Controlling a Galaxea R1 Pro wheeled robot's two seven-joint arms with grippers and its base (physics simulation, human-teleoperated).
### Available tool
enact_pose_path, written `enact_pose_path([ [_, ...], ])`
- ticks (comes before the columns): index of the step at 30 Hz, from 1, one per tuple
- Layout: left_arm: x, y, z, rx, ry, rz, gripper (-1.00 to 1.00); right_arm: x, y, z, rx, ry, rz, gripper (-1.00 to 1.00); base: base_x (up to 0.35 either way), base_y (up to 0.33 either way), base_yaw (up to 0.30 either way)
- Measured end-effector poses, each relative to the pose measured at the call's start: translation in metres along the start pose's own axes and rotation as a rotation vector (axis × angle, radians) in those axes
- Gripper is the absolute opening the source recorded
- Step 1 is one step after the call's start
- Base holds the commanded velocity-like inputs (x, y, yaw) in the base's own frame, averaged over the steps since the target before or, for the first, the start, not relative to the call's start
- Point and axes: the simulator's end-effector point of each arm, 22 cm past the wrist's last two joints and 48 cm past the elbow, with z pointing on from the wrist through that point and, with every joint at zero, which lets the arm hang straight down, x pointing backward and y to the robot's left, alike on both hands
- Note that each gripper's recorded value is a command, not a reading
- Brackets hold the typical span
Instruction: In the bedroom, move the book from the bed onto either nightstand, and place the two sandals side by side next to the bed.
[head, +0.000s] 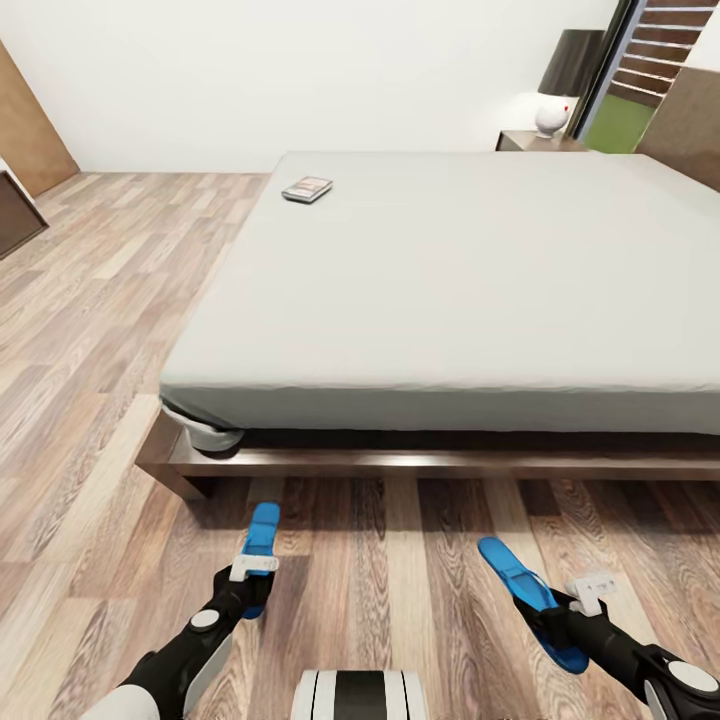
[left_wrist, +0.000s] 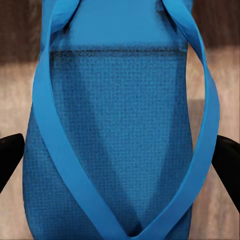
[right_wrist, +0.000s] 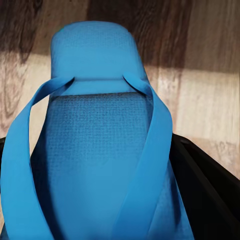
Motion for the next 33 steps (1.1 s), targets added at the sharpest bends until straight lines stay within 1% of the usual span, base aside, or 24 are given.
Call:
enact_pose_path([
  [12,-0.0045,0.0048,0.0010,-0.004,-0.011,0.002,-1.00,0.0011,-0.0012,0.0001,-0.001,0.002,0.003,-1.00,0.003,0.000,0.000],
  [18,-0.0044,0.0044,0.0010,-0.004,-0.010,0.002,-1.00,0.0009,-0.0008,0.0001,-0.001,0.001,0.003,-1.00,0.135,-0.002,0.000],
  [26,-0.0041,0.0046,0.0011,-0.005,-0.009,0.002,-1.00,0.0007,-0.0005,0.0002,-0.002,0.000,0.002,-1.00,0.030,-0.004,0.000],
  [33,-0.0040,0.0047,0.0011,-0.005,-0.009,0.002,-1.00,0.0008,0.0001,0.0005,-0.003,-0.001,0.003,-1.00,0.002,0.096,0.000],
])
